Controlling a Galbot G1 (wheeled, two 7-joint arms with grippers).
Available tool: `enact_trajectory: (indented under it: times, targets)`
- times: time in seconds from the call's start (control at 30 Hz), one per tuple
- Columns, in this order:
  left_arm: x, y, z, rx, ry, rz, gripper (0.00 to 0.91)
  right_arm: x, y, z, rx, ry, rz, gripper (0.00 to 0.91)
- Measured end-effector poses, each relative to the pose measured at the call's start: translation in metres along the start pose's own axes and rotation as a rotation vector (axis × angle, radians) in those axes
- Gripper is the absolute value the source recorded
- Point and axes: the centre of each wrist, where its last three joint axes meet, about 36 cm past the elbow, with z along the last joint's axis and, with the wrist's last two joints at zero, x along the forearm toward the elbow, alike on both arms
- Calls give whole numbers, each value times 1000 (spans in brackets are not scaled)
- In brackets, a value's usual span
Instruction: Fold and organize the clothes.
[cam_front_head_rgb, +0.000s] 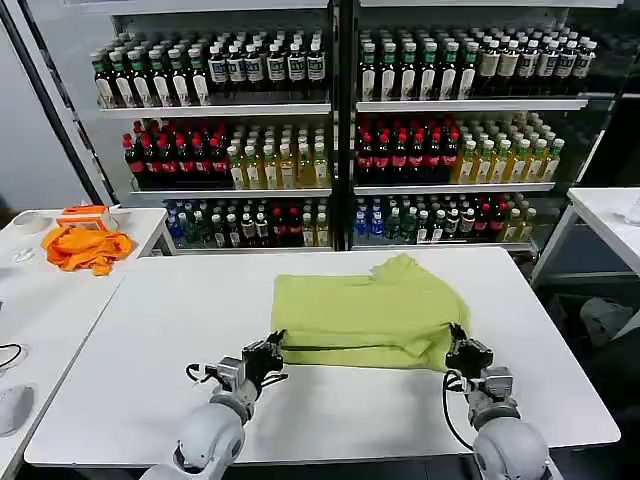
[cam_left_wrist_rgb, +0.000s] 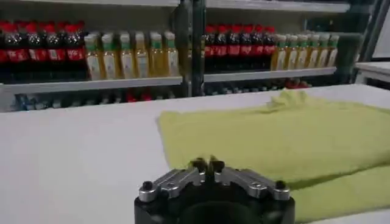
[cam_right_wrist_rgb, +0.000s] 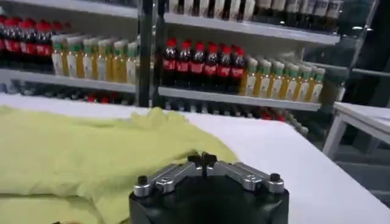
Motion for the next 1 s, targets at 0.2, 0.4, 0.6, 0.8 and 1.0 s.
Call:
enact_trajectory:
  times: [0.2,0.4,0.6,0.8,1.0]
  targets:
    - [4,1,2,-2,0,-14,907,11,-10,8,-23,40,28,907]
    - [13,-1,9,15,10,-21,907,19,-22,19,-75,113,57,907]
    - [17,-6,19,34,39,-15,121,19,-26,25,-113,157,69,453]
    - [16,-10,22,42,47,-18,20,19,-26,27,-138,168,61,0]
    - [17,-13,25,42,50,-11,10,21,-25,29,-148,184,53,0]
